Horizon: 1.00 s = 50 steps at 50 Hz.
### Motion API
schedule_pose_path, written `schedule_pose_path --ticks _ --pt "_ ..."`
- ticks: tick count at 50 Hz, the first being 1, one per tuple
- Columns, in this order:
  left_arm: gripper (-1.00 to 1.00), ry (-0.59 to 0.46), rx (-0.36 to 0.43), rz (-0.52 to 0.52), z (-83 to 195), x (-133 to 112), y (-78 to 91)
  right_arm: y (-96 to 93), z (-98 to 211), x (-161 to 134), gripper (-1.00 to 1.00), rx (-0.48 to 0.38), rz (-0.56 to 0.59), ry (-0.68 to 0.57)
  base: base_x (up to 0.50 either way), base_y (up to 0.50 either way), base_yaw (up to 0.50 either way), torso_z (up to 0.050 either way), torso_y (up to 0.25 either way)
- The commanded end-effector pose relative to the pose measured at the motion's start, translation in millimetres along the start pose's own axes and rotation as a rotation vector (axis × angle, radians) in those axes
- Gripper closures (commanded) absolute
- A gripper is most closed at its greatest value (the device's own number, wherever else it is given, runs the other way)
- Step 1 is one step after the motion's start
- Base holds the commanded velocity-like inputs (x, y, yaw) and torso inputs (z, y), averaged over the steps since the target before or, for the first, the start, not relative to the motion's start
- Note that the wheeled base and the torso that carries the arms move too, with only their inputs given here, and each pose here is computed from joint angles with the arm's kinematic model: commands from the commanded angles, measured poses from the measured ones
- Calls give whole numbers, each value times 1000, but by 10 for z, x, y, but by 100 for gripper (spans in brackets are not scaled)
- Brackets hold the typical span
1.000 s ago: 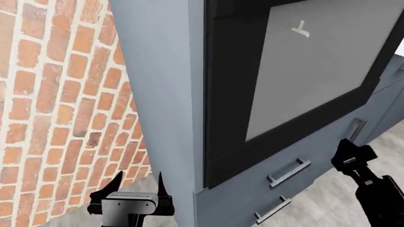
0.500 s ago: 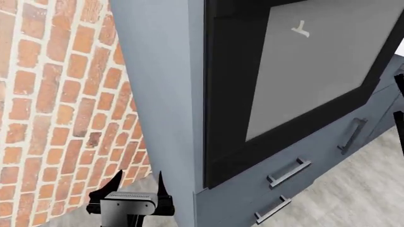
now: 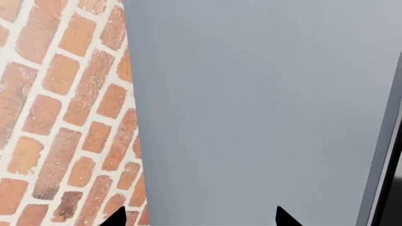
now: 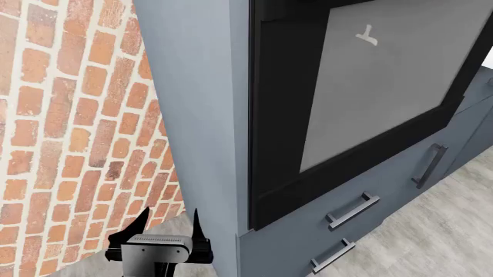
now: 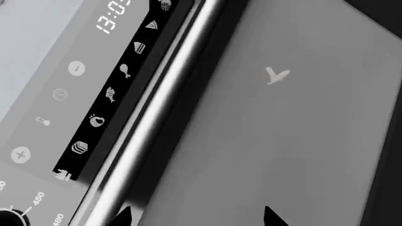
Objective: Open the oven door
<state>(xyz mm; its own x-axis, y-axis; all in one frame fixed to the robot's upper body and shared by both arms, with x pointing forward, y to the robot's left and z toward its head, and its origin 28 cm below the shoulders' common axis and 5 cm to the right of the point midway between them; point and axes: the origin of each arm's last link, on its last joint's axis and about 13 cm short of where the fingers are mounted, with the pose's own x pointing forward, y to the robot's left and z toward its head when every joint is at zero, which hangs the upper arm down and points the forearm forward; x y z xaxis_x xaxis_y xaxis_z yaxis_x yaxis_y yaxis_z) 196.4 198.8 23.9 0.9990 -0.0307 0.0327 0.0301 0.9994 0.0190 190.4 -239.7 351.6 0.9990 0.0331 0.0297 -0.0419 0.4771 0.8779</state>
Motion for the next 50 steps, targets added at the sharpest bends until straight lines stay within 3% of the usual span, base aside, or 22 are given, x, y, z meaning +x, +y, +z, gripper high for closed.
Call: schedule_pose_path --ticks 1,12,19,33,50 --pt "-100 -4 -4 -2 25 -4 -3 138 118 -63 -100 18 27 -7 0 0 0 0 0" --pt "-100 -11 0 -4 49 -4 -10 122 140 -38 -100 121 87 -33 0 0 0 0 0" --pt "-100 -12 0 0 48 -4 -1 15 63 95 -100 212 80 -23 0 0 0 0 0" --pt "-100 -10 -4 6 47 -7 8 -15 -73 358 -100 284 51 7 0 0 0 0 0" --pt "-100 -10 -7 13 29 -5 31 148 -264 630 -100 257 100 114 0 0 0 0 0"
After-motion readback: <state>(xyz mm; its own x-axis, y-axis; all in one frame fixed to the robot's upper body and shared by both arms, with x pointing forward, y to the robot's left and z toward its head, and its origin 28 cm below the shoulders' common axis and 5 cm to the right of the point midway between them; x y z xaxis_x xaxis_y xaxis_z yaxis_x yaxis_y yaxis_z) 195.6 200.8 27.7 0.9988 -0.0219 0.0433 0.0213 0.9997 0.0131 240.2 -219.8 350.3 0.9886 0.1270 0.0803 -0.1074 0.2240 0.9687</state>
